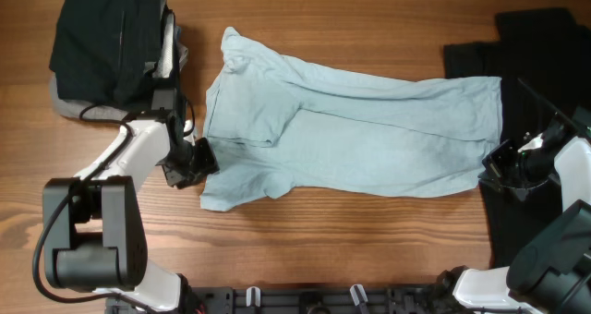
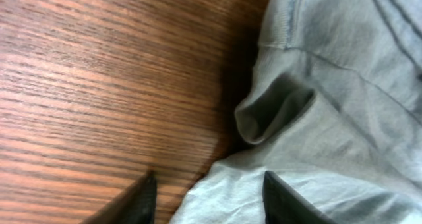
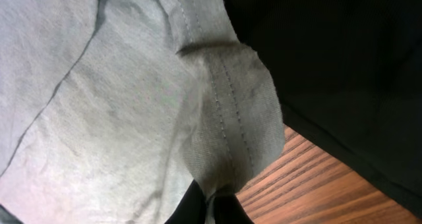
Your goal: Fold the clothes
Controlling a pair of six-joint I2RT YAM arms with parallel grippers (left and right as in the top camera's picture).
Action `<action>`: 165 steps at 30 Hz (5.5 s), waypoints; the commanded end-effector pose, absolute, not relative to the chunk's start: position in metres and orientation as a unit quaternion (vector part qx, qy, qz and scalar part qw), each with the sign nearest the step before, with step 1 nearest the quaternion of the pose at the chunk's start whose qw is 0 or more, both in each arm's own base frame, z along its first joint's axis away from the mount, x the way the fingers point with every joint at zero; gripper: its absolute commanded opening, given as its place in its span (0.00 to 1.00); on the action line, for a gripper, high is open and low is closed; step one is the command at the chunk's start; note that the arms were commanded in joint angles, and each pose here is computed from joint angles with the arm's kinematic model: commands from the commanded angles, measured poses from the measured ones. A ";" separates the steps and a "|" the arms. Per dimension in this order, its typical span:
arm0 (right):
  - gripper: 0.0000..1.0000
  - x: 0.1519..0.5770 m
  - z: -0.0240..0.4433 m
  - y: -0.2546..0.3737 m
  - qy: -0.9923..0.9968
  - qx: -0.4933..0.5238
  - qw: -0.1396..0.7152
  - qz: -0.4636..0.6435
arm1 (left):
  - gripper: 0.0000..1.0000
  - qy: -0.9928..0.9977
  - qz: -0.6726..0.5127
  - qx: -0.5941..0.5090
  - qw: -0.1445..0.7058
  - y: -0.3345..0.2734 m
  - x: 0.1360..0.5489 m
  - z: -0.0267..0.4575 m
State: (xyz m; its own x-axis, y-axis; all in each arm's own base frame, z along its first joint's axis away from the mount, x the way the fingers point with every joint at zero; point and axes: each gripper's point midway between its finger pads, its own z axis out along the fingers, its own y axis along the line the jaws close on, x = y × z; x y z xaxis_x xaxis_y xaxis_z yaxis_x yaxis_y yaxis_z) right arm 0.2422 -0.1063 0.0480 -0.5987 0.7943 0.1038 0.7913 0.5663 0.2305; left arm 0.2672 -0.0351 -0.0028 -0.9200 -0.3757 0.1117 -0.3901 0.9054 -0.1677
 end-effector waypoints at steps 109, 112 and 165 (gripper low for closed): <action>0.52 0.323 0.115 -0.149 0.905 0.392 0.137 0.088 | 0.04 -0.972 -0.001 0.212 0.101 -0.004 0.303 -0.020; 0.54 0.316 0.143 -0.145 0.903 0.388 0.165 0.085 | 0.04 -0.958 -0.017 0.235 0.161 0.009 0.271 -0.007; 0.64 0.331 0.180 -0.134 0.915 0.305 0.243 0.109 | 0.10 -0.907 0.089 0.264 -0.317 0.134 0.513 0.031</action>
